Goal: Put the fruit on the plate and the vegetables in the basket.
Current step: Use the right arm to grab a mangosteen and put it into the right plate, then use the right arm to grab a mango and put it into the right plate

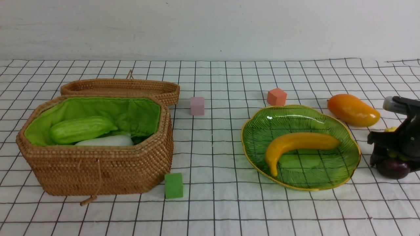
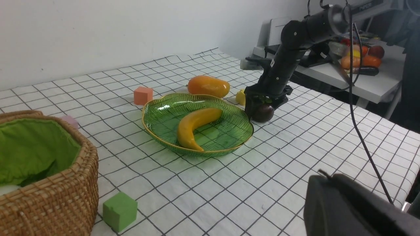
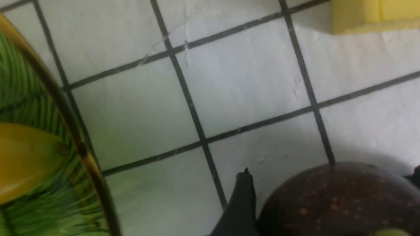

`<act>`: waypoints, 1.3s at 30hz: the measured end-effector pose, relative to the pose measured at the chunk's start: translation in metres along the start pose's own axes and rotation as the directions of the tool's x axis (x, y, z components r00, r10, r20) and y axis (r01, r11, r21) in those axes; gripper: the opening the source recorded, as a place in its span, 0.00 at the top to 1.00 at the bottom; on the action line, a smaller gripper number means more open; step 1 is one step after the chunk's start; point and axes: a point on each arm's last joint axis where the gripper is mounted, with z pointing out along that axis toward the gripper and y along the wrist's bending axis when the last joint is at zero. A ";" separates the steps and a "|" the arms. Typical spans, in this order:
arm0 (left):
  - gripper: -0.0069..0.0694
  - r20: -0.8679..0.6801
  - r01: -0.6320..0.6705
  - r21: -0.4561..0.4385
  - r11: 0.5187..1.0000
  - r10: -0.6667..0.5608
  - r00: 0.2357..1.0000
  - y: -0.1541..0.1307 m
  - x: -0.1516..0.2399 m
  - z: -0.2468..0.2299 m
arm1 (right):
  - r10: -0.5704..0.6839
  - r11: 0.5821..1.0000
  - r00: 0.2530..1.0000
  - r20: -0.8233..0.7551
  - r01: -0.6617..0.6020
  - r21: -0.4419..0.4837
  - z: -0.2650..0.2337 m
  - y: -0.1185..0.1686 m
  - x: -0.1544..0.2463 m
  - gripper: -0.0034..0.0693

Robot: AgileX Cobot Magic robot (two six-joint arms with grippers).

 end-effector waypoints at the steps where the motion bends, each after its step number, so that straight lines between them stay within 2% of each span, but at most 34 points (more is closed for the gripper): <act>1: 0.93 0.000 0.000 0.000 1.000 0.000 1.000 0.000 0.000 0.000 | 0.000 1.000 1.000 0.000 0.000 0.000 0.001 0.000 -0.001 0.15; 7: 0.93 0.000 0.000 0.000 1.000 0.000 1.000 0.000 0.000 0.000 | -0.005 1.000 1.000 0.005 0.005 0.004 0.001 0.000 -0.002 0.16; 13: 0.93 0.001 0.000 0.000 1.000 0.000 1.000 0.000 0.000 0.000 | 0.002 1.000 1.000 0.016 -0.001 -0.030 -0.033 0.008 0.000 0.16; 15: 0.93 0.016 -0.002 0.000 1.000 0.002 1.000 0.000 -0.001 0.000 | -0.048 0.995 0.996 0.072 0.054 -0.084 -0.065 0.026 0.002 0.16; 17: 0.93 0.045 -0.006 -0.002 1.000 0.006 0.999 0.000 -0.004 0.000 | -0.145 0.976 0.983 0.109 0.160 -0.146 -0.087 0.056 0.011 0.16; 19: 0.93 0.057 -0.009 -0.003 1.000 0.009 0.998 0.000 -0.005 0.000 | -0.192 0.962 0.975 0.116 0.210 -0.173 -0.093 0.070 0.016 0.16; 20: 0.93 0.070 -0.013 -0.005 1.000 0.013 0.997 0.000 -0.006 0.000 | -0.265 0.937 0.958 0.110 0.283 -0.206 -0.094 0.092 0.026 0.16; 21: 0.93 0.072 -0.013 -0.005 1.000 0.013 0.997 0.000 -0.007 0.000 | -0.277 0.933 0.955 0.106 0.294 -0.208 -0.093 0.094 0.027 0.16; 22: 0.93 0.075 -0.013 -0.005 1.000 0.014 0.997 0.000 -0.007 0.000 | -0.342 0.909 0.936 0.086 0.352 -0.223 -0.088 0.111 0.036 0.16; 26: 0.93 0.075 -0.014 -0.005 1.000 0.014 0.997 0.000 -0.007 0.000 | -0.422 0.881 0.905 0.043 0.421 -0.214 -0.067 0.124 0.044 0.15; 31: 0.92 0.075 -0.014 -0.005 1.000 0.015 0.997 0.000 -0.007 0.000 | -0.476 0.862 0.878 0.048 0.477 -0.172 -0.063 0.122 0.043 0.02; 35: 0.92 0.075 -0.014 -0.005 1.000 0.015 0.997 0.000 -0.007 0.000 | -0.497 0.851 0.865 0.061 0.500 -0.157 -0.076 0.121 0.042 0.04; 39: 0.92 0.081 -0.014 -0.005 1.000 0.015 0.997 0.000 -0.007 0.000 | -0.505 0.845 0.849 0.152 0.523 -0.114 -0.111 0.119 0.024 0.13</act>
